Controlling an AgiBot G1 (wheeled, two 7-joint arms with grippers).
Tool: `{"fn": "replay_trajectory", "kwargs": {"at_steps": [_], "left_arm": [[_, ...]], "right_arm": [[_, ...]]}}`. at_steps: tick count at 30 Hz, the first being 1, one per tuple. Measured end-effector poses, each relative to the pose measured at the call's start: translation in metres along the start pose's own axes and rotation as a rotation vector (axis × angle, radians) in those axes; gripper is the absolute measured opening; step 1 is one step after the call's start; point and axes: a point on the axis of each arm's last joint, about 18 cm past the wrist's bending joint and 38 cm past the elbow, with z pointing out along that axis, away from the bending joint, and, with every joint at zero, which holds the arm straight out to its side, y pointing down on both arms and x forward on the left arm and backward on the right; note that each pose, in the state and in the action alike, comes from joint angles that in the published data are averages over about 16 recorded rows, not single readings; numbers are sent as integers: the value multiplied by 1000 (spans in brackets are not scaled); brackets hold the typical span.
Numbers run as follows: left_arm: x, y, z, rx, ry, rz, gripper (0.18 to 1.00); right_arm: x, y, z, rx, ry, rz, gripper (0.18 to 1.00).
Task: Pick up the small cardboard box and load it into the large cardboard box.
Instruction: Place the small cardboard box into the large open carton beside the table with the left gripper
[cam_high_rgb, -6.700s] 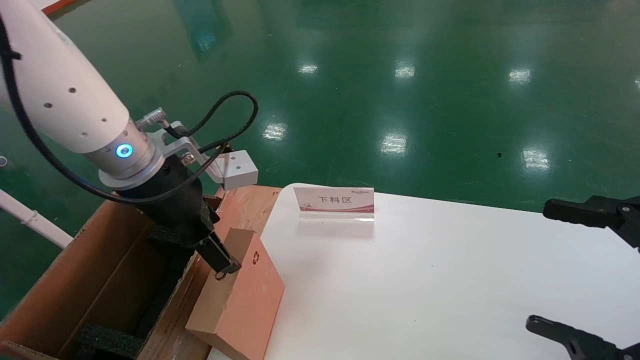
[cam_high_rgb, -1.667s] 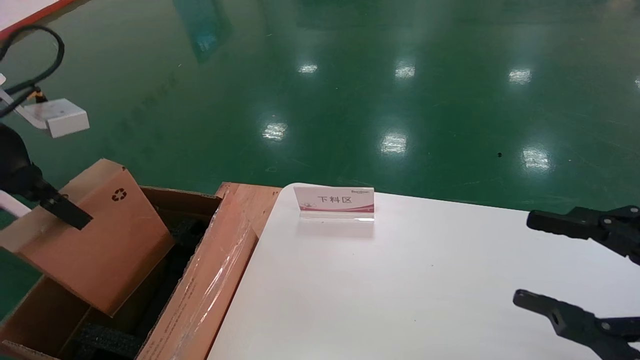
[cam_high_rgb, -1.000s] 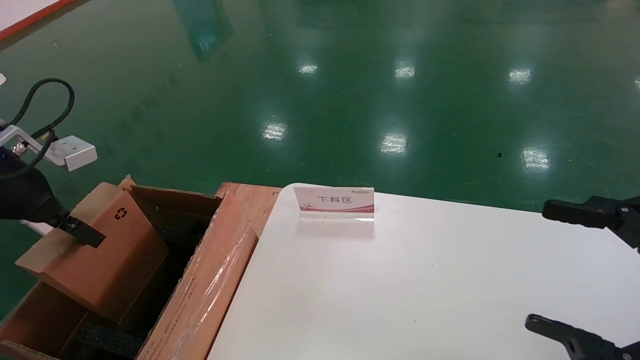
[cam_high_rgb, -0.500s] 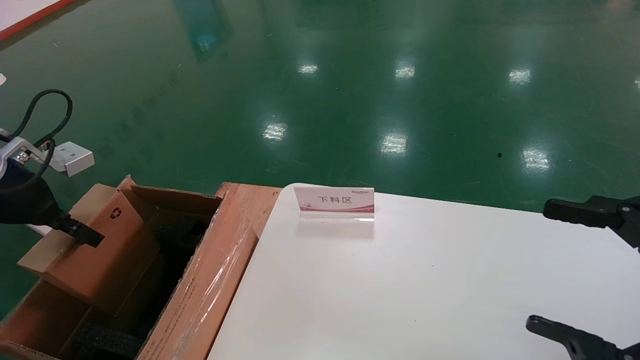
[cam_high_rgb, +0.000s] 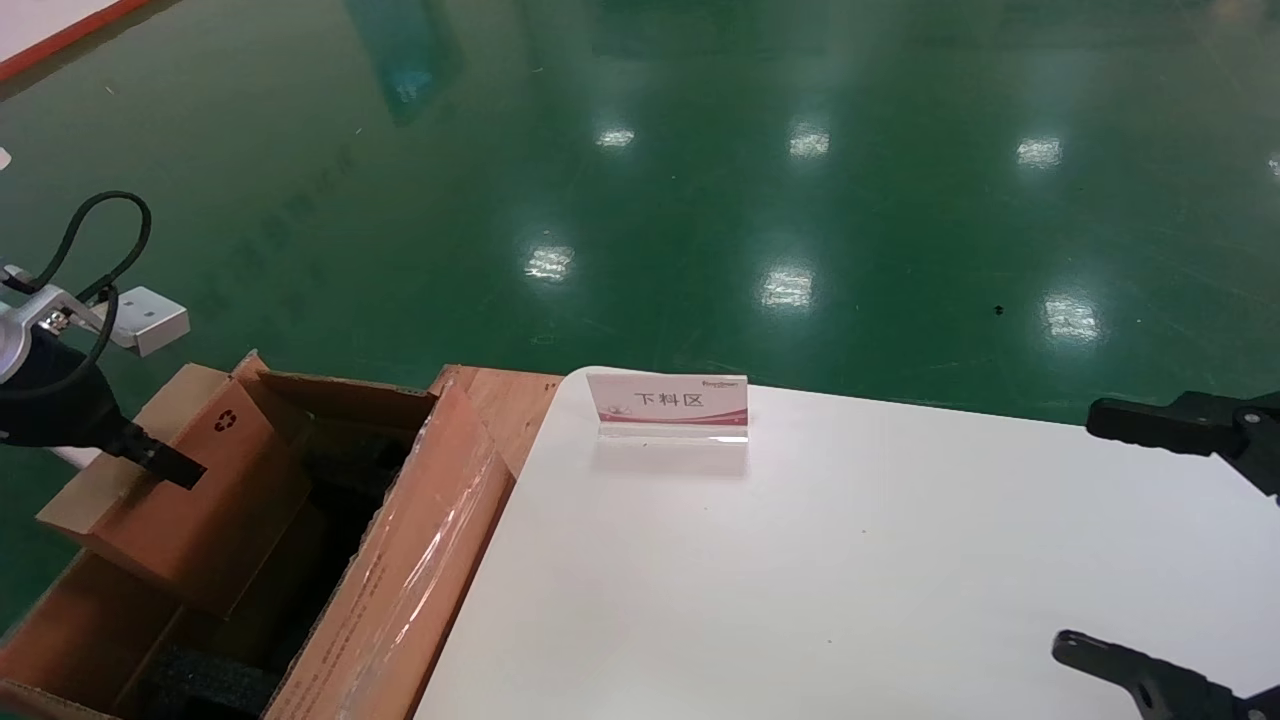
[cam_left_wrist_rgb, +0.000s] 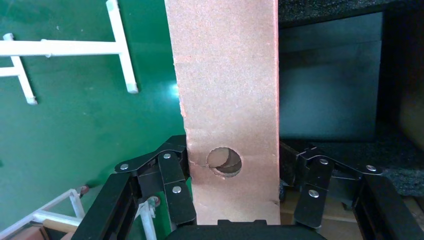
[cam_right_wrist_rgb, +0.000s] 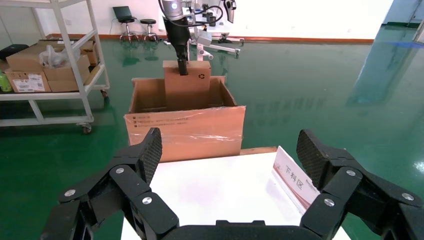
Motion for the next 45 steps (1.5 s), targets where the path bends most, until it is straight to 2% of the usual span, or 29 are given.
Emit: {"fn": "replay_trajectory", "kwargs": {"at_steps": [45], "left_arm": [[-1, 26, 46, -73, -14, -59, 328]], "right_arm": [[0, 0, 0, 0, 0, 0, 1001]]}}
